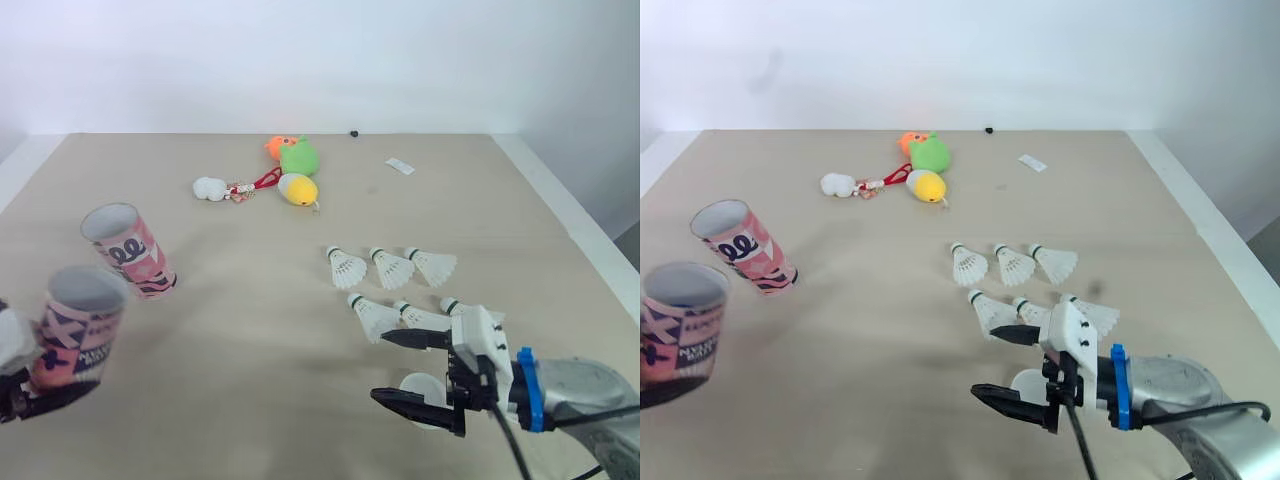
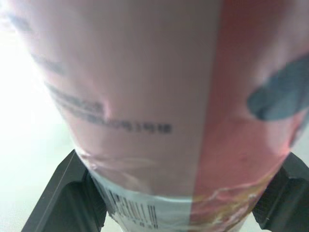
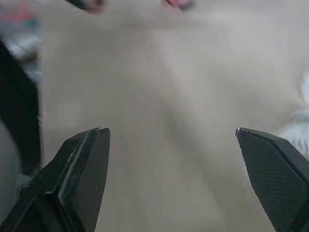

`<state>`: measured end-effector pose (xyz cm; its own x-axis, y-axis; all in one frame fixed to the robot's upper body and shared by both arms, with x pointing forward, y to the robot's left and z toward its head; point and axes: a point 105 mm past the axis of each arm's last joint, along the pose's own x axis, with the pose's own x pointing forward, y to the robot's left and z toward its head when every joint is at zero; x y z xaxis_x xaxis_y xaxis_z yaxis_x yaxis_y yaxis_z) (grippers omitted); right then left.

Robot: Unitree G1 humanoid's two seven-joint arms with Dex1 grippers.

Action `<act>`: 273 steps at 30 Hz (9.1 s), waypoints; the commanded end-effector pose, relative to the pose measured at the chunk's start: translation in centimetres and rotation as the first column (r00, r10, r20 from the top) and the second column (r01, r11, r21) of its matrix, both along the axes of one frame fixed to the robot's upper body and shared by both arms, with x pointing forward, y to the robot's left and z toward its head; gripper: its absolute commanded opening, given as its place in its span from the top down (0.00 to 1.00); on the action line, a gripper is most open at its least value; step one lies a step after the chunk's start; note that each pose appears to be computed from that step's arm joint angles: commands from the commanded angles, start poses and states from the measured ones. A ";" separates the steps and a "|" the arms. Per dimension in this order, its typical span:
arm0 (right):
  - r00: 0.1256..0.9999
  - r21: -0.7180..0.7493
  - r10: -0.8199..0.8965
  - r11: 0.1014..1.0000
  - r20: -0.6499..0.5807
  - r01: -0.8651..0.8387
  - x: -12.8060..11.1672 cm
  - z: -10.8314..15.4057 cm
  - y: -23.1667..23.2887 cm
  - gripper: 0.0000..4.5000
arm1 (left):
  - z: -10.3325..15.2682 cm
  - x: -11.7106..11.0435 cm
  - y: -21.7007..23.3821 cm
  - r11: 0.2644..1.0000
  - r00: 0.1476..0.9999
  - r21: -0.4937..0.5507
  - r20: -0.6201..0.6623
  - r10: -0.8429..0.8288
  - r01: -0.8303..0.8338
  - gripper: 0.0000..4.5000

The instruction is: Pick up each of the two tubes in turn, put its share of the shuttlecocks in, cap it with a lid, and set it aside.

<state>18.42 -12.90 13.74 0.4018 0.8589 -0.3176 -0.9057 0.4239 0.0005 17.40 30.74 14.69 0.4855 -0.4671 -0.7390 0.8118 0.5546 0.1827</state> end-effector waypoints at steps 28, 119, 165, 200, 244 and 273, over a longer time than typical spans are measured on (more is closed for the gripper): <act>0.889 0.093 -0.457 0.886 0.014 0.454 4.9 -3.1 2.8 0.19 | -3.1 4.0 -6.4 0.842 0.869 0.220 -0.180 -0.461 0.493 0.34; 0.732 0.098 -0.681 0.727 -0.018 0.679 1.9 -2.7 -2.9 0.03 | -2.4 8.0 -11.2 0.836 0.849 0.151 -0.119 -0.514 0.527 0.34; 0.809 -0.075 0.400 0.909 0.430 -0.410 5.6 5.4 11.0 0.99 | -1.2 9.2 -10.6 0.841 0.877 0.249 -0.142 -0.458 0.480 0.34; 0.846 0.173 -0.531 0.838 0.046 0.517 13.8 -2.2 7.0 0.00 | -1.2 10.3 -10.3 0.837 0.889 0.306 -0.088 -0.449 0.453 0.34; 0.865 0.018 0.317 0.936 0.388 -0.351 6.8 5.6 13.5 0.99 | -1.0 9.8 -11.3 0.862 0.895 0.245 -0.068 -0.441 0.444 0.34; 0.736 -0.341 0.569 0.819 0.367 -0.462 9.9 3.7 19.2 0.99 | -1.4 10.0 -11.8 0.865 0.895 0.237 -0.057 -0.442 0.442 0.34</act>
<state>28.02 5.70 16.78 0.0265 0.9057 -0.4230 -0.8949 -0.1671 -0.4138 27.42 19.16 13.65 0.2755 -0.4381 -0.8557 0.9600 0.0794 0.2684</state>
